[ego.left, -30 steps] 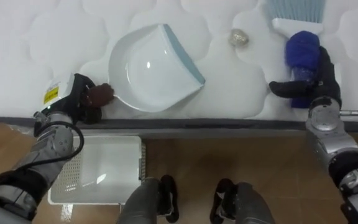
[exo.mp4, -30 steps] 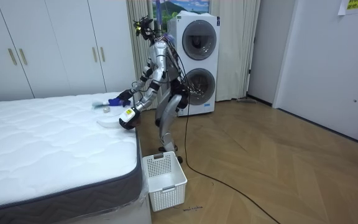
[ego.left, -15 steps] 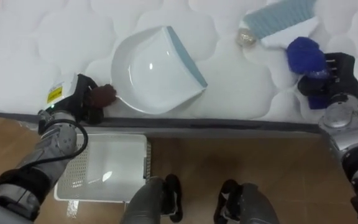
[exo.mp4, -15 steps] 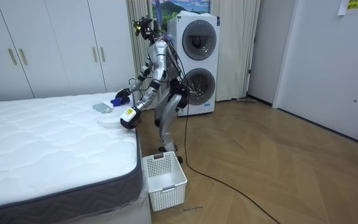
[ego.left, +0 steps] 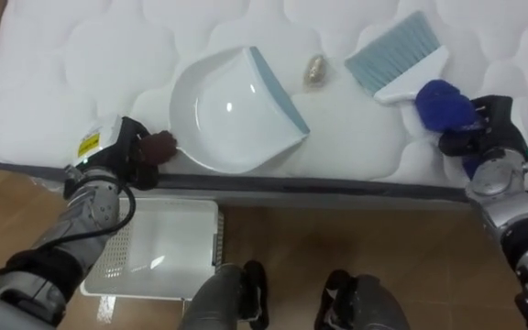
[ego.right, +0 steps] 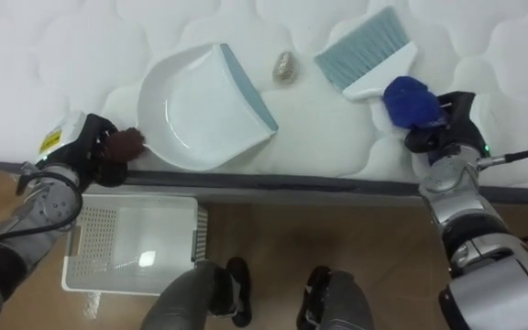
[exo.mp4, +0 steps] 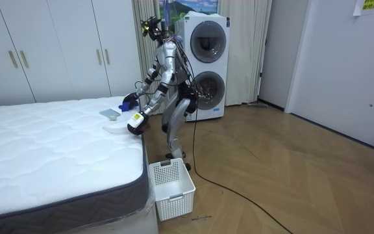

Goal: Clean bed

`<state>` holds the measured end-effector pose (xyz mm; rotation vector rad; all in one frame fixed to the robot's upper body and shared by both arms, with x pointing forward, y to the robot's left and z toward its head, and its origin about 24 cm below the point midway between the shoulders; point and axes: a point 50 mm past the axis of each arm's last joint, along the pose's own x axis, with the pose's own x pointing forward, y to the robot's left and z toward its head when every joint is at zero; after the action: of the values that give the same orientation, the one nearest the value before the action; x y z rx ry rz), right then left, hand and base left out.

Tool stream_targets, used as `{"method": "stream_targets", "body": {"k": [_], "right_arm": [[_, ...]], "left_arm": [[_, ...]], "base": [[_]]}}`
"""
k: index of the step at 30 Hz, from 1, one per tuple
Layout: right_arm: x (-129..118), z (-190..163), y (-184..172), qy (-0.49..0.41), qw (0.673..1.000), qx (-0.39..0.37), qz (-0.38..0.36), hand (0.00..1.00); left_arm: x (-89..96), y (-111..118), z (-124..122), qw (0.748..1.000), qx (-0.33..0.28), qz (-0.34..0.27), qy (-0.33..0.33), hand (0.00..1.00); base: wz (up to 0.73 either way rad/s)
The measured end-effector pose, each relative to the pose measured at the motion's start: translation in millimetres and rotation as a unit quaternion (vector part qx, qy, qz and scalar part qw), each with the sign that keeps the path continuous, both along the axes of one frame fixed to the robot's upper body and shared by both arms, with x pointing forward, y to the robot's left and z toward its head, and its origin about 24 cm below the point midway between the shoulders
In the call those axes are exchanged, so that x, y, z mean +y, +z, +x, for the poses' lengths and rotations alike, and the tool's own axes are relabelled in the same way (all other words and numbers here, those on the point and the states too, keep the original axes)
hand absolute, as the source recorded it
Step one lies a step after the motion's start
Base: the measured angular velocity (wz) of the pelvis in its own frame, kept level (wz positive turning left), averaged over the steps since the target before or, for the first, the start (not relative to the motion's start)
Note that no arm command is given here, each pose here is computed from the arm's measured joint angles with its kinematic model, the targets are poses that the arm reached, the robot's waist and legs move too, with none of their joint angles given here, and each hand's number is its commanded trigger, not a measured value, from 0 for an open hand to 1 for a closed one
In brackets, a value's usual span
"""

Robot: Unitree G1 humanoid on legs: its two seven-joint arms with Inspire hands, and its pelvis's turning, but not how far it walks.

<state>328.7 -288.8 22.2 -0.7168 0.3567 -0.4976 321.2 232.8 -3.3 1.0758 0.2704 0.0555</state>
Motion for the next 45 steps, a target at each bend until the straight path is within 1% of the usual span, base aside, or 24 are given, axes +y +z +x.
{"method": "stream_targets", "body": {"k": [20, 22, 26, 28, 32, 33, 36, 37, 39, 40, 41, 42, 43, 45], "right_arm": [[-4, -3, -3, -0.007, 1.0, 0.014, -0.014, 1.0], [-4, -3, -2, 0.0, 0.999, 0.018, -0.027, 1.0], [-15, -1, 8, 0.016, 0.995, 0.038, -0.096, 1.0], [-20, 2, 16, 0.024, 0.99, 0.044, -0.133, 1.0], [-24, 9, 34, 0.065, 0.967, 0.055, -0.242, 1.0], [-23, 10, 37, 0.071, 0.962, 0.054, -0.257, 1.0], [-21, 23, 63, 0.099, 0.925, 0.046, -0.364, 1.0], [-20, 26, 68, 0.101, 0.919, 0.042, -0.38, 1.0], [-14, 35, 87, 0.115, 0.888, 0.023, -0.444, 1.0], [-12, 36, 91, 0.12, 0.879, 0.018, -0.461, 1.0], [-8, 39, 97, 0.131, 0.861, 0.008, -0.49, 1.0], [-3, 41, 101, 0.143, 0.844, 0.0, -0.517, 1.0], [0, 42, 102, 0.148, 0.835, -0.003, -0.53, 1.0], [8, 45, 107, 0.165, 0.801, -0.017, -0.575, 1.0]], "left_arm": [[1.1, -2, -1, 1.0, 0.008, 0.006, 0.003, 1.0], [1.7, -1, -1, 1.0, 0.005, 0.01, 0.004, 1.0], [1.4, 1, 0, 1.0, 0.0, 0.028, -0.006, 1.0], [4.5, 3, 1, 0.999, -0.001, 0.038, -0.006, 1.0], [18.4, 11, 1, 0.996, -0.02, 0.082, -0.004, 1.0], [20.4, 12, 1, 0.996, -0.023, 0.089, -0.003, 1.0], [29.5, 23, 3, 0.991, -0.043, 0.123, -0.005, 1.0], [30.1, 23, 3, 0.991, -0.043, 0.124, -0.003, 1.0], [33.2, 25, 3, 0.99, -0.048, 0.131, 0.0, 1.0], [34.6, 27, 3, 0.99, -0.051, 0.133, 0.0, 1.0], [37.2, 29, 3, 0.988, -0.056, 0.143, 0.0, 1.0], [39.2, 30, 2, 0.987, -0.059, 0.15, 0.0, 1.0], [39.9, 31, 2, 0.986, -0.061, 0.154, -0.001, 1.0], [41.1, 33, 2, 0.984, -0.068, 0.167, -0.007, 1.0]], "base": [[0.0], [0.0], [0.0], [-0.02], [-0.08], [-0.13], [-0.09], [0.0], [0.0], [0.0], [0.0], [0.0], [0.0], [0.0]]}}
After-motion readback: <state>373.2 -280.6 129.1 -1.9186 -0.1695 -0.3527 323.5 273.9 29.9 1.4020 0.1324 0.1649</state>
